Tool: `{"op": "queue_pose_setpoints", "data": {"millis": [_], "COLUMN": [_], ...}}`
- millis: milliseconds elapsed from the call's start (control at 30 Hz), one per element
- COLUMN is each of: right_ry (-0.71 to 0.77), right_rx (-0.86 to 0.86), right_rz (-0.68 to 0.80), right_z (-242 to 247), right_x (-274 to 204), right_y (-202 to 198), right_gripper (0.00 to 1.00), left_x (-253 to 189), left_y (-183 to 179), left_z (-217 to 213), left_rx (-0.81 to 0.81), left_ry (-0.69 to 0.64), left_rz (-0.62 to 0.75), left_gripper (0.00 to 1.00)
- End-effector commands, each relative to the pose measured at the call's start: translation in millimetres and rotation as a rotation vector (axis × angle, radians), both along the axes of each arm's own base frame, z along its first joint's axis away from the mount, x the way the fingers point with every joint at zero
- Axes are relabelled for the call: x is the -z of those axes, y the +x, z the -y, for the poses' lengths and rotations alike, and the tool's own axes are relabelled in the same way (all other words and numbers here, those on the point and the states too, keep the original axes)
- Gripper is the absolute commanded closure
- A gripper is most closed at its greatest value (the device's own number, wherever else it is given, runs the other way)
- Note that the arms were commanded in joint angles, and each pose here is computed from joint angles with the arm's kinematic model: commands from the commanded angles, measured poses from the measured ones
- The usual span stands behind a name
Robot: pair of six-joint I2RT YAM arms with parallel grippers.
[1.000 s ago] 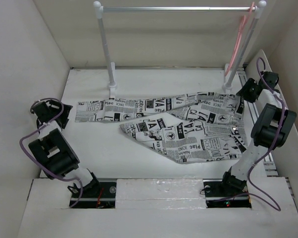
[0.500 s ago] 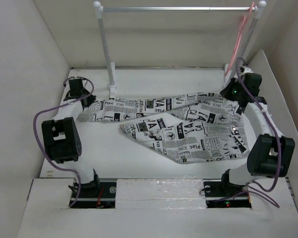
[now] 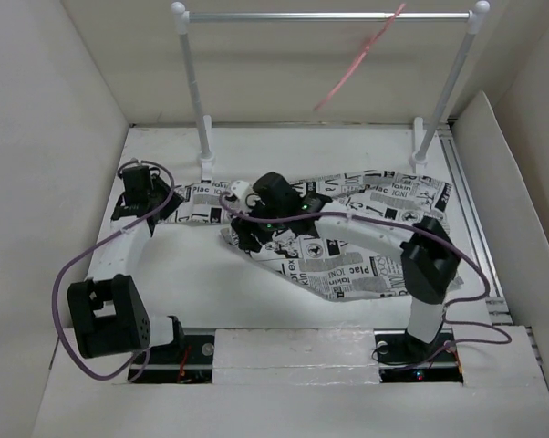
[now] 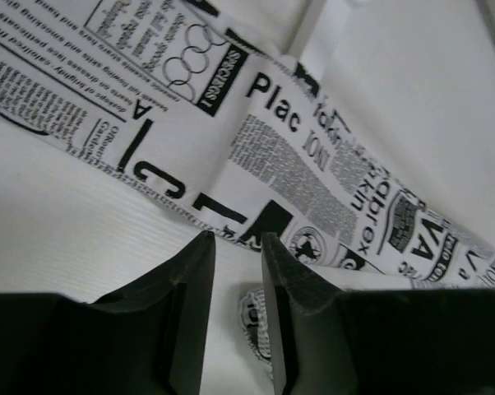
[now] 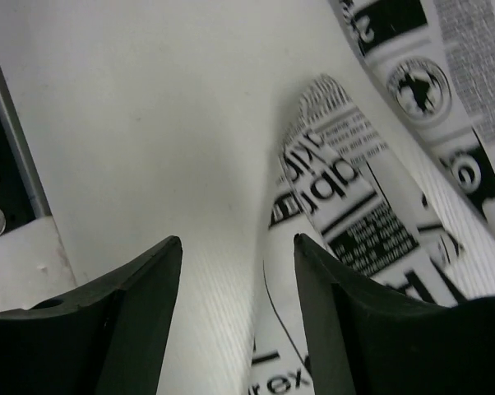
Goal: Place the trousers on the hanger
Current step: Flatten out the trousers at the center of the board.
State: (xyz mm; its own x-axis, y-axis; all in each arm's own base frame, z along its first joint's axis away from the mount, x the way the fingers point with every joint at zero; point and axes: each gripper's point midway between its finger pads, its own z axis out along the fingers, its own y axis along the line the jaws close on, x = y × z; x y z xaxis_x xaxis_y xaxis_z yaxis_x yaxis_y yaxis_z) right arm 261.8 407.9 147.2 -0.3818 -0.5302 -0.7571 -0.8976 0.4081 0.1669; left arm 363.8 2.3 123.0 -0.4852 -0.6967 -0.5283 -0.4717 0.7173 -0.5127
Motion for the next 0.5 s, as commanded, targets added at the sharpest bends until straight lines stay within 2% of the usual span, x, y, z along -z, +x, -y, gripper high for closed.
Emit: {"op": "queue_pose_setpoints", "data": {"millis": [0, 133, 200, 400, 467], "right_ry": [-0.061, -0.133, -0.118, -0.223, -0.277], "right_rx": [-0.039, -0.043, -0.037, 0.063, 0.074], "right_rz": [0.072, 0.058, 0.056, 0.091, 0.083], "right_z": [-18, -19, -23, -7, -4], "right_x": [-1, 31, 37, 77, 94], "right_y": [9, -8, -18, -1, 3], "right_gripper": [0.37, 0.37, 0.37, 0.36, 0.40], "left_x": [-59, -77, -76, -69, -68], "left_y": [12, 13, 11, 3, 2], "left_z": [9, 11, 11, 16, 14], "left_rx": [0.032, 0.053, 0.054, 0.074, 0.071], "left_ry": [-0.024, -0.021, -0.022, -0.035, -0.022], "left_rz": [0.165, 0.192, 0.194, 0.186, 0.180], "left_gripper": [0.73, 0.72, 0.72, 0.73, 0.73]}}
